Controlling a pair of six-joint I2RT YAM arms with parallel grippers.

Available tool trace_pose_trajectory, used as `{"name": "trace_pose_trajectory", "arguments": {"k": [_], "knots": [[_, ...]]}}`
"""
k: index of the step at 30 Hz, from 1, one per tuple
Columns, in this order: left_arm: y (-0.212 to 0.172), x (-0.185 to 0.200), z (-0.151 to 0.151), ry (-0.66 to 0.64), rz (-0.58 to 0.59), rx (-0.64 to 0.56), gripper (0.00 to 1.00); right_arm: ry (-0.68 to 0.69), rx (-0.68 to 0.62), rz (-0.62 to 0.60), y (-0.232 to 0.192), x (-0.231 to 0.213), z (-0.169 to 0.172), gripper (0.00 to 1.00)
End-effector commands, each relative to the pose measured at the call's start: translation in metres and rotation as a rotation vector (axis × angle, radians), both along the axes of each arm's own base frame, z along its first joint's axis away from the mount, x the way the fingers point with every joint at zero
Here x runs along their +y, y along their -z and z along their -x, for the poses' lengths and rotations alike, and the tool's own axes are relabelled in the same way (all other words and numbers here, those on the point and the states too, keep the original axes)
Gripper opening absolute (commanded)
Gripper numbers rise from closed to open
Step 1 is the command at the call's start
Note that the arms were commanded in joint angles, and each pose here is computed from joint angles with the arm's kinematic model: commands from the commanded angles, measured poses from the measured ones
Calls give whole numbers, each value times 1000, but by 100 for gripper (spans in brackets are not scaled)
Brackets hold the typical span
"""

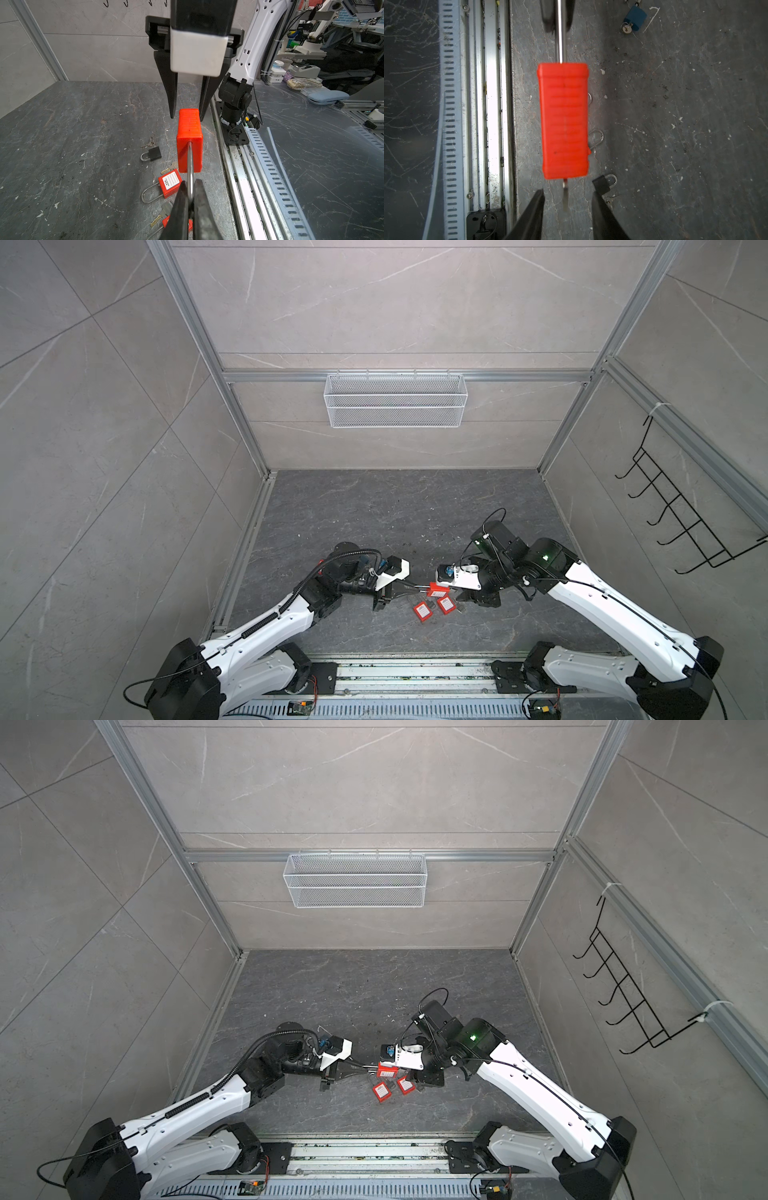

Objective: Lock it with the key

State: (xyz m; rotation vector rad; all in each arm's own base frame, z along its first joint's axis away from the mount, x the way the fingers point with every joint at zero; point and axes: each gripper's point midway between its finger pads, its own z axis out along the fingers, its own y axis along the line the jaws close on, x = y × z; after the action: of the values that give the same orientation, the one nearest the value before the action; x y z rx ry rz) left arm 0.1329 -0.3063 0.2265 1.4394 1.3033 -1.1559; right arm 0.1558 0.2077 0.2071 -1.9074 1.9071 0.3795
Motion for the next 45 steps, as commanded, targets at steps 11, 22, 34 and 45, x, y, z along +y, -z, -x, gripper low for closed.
{"name": "trace_pose_trajectory", "arguments": {"k": [11, 22, 34, 45], "knots": [[-27, -3, 8, 63, 43, -65, 0, -59, 76, 12, 4, 5, 9, 4], [-20, 4, 7, 40, -19, -97, 0, -73, 40, 83, 29, -19, 15, 0], [-8, 13, 6, 31, -104, -126, 0, 50, 95, 104, 57, -47, 10, 0], [24, 56, -16, 30, -428, 14, 0, 496, 59, -62, 35, -26, -54, 0]]}}
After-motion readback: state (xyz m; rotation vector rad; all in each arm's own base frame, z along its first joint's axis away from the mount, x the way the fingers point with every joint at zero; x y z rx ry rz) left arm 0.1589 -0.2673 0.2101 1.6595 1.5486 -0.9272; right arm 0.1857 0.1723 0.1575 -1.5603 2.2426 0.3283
